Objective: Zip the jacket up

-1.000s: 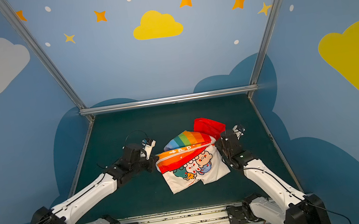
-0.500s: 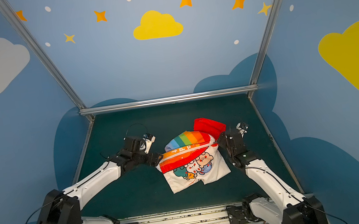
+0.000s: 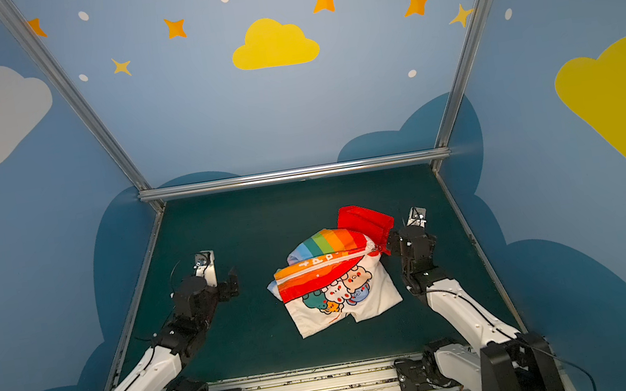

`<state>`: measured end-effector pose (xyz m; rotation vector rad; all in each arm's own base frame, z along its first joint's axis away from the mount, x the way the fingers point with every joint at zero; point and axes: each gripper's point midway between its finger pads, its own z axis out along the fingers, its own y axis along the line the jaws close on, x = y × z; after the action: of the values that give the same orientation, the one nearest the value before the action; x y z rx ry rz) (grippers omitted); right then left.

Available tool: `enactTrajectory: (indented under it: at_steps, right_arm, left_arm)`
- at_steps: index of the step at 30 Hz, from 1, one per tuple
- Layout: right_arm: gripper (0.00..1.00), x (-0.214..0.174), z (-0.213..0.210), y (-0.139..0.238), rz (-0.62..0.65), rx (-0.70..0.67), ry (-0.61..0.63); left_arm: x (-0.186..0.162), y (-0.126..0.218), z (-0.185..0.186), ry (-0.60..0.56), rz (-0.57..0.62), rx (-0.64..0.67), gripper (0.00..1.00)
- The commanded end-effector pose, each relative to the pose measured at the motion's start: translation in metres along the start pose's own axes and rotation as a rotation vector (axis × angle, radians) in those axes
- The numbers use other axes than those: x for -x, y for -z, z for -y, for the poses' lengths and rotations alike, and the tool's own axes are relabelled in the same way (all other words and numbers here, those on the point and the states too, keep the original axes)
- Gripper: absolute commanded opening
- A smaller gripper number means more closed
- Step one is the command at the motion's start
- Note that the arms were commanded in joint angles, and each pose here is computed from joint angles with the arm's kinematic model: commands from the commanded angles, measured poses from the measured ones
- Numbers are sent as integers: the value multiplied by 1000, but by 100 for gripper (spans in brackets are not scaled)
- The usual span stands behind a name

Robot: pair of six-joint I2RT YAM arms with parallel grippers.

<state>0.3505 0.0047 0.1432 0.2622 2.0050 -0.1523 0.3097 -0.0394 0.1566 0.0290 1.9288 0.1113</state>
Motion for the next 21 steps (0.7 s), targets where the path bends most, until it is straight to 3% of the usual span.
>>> enactTrajectory:
  at_steps: [1, 5, 10, 18, 21]
  right_arm:
    - [86, 6, 2, -15, 77, -39, 98]
    - [86, 3, 5, -29, 163, -78, 164]
    - [87, -13, 10, -39, 186, -22, 101]
    - [88, -26, -14, -35, 271, 145, 157]
    - [88, -29, -16, -38, 198, 151, 163]
  left_arm:
    - [18, 1, -34, 61, 128, 126, 99]
    - [12, -3, -52, 134, 142, 136, 99]
    - [-5, -17, -66, 140, 81, 152, 99]
    - [-21, -59, -53, 134, 66, 78, 99]
    - [-18, -72, -44, 101, 80, 28, 99]
